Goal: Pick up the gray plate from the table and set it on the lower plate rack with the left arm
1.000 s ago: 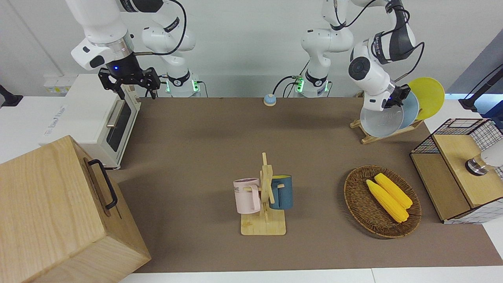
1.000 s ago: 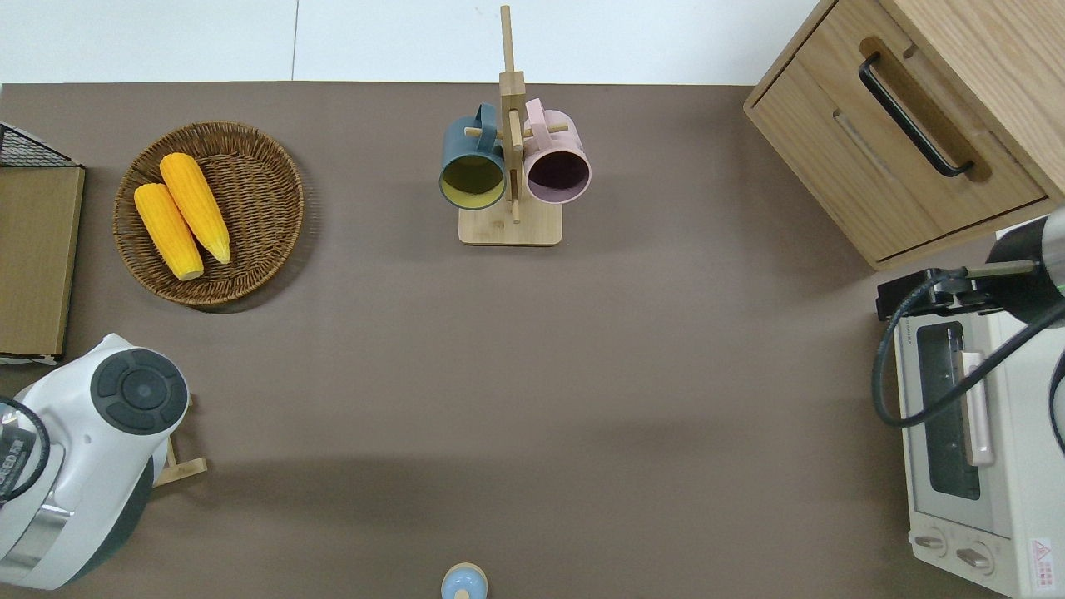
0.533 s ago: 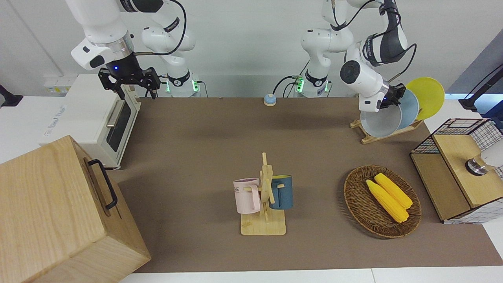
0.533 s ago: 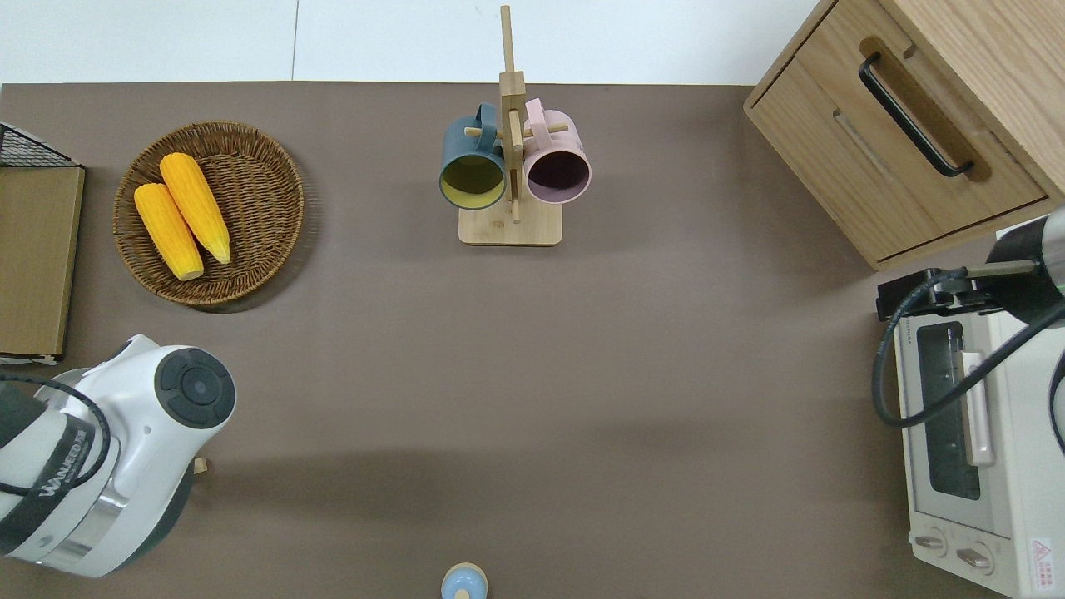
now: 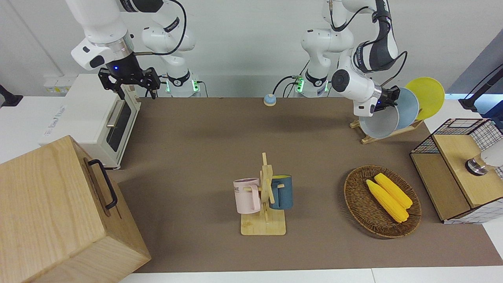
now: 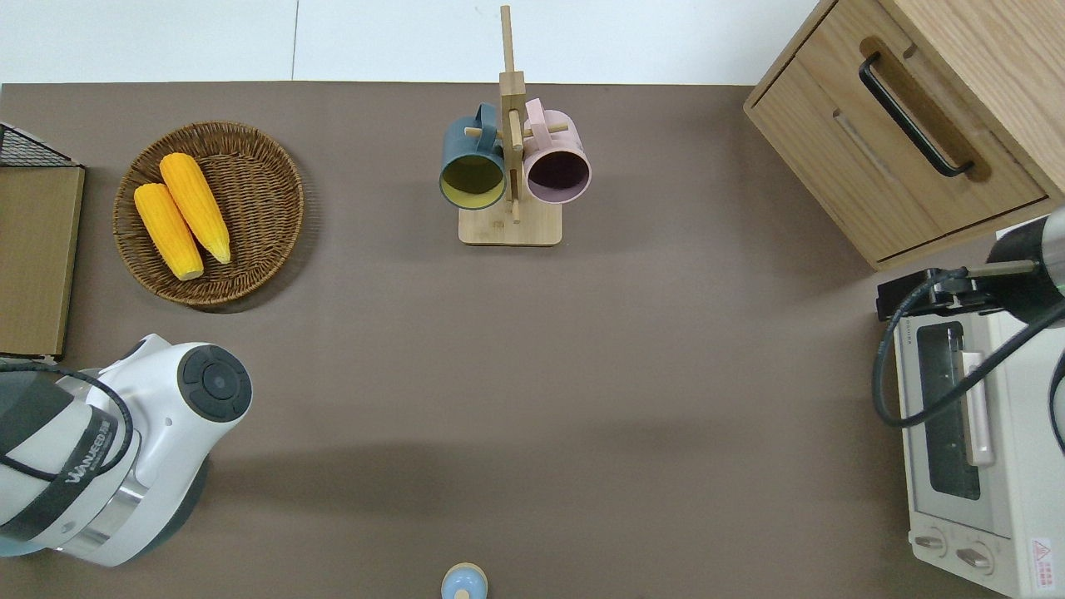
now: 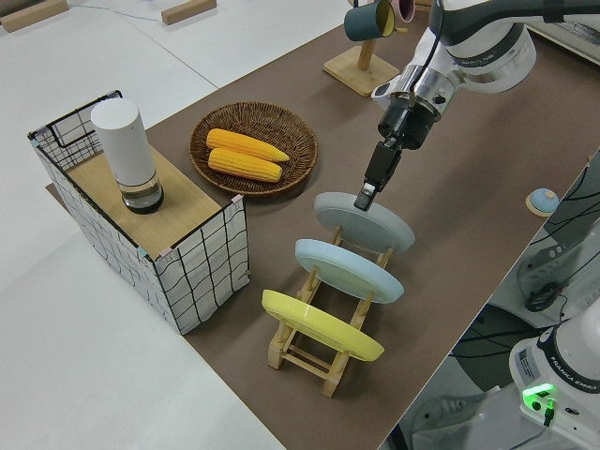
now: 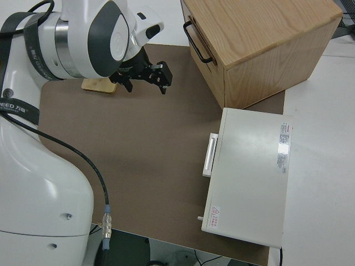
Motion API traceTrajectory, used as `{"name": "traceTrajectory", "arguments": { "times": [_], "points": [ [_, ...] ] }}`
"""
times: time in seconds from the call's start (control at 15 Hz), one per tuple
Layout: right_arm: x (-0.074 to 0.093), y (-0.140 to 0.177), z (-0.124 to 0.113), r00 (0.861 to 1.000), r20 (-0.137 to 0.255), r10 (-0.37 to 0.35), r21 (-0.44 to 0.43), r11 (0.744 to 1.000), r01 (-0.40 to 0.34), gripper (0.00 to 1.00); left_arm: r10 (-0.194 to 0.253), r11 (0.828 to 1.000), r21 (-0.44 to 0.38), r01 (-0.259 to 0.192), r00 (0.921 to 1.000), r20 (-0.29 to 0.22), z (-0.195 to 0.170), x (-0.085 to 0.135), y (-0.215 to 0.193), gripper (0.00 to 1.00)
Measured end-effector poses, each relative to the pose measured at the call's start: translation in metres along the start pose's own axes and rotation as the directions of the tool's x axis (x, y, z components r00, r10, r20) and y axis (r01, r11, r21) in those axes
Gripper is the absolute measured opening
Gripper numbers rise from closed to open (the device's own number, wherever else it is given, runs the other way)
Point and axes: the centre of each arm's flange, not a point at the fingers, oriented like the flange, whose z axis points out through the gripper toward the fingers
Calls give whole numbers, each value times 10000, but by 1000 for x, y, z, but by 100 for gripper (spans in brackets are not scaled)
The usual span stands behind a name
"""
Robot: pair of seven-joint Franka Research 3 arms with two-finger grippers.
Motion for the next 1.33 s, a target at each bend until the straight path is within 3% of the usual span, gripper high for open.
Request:
{"name": "traceTrajectory", "arguments": {
  "times": [0.13, 0.2, 0.27, 0.47, 0.53, 0.67, 0.73, 1.0, 1.2, 1.33],
  "points": [
    [0, 0, 0, 10000, 0, 0, 0, 10000, 0, 99, 20, 10000, 8, -20, 10000, 28, 1, 0, 1, 7],
    [0, 0, 0, 10000, 0, 0, 0, 10000, 0, 99, 39, 10000, 13, -39, 10000, 35, 2, 0, 2, 13],
    [0, 0, 0, 10000, 0, 0, 0, 10000, 0, 99, 55, 10000, 16, -55, 10000, 39, 2, 0, 3, 28],
    [0, 0, 0, 10000, 0, 0, 0, 10000, 0, 99, 80, 10000, 20, -80, 10000, 24, 1, 0, 4, 58],
    [0, 0, 0, 10000, 0, 0, 0, 10000, 0, 99, 84, 10000, 21, -84, 10000, 15, 1, 0, 4, 74],
    [0, 0, 0, 10000, 0, 0, 0, 10000, 0, 99, 44, 10000, 6, -44, 10000, -31, -1, 1, 3, 96],
    [0, 0, 0, 10000, 0, 0, 0, 10000, 0, 99, 0, 10000, -10, 0, 10000, -68, -3, 2, 1, 100],
    [0, 0, 0, 10000, 0, 0, 0, 10000, 0, 99, -200, 9997, -160, 198, 9997, -153, -11, 8, -7, 100],
    [0, 0, 0, 10000, 0, 0, 0, 10000, 0, 99, -615, 9954, -747, 604, 9980, -121, -27, 15, -19, 100],
    [0, 0, 0, 10000, 0, 0, 0, 10000, 0, 99, -547, 9917, -1172, 530, 9984, -117, -40, 21, -30, 100]
  ]
}}
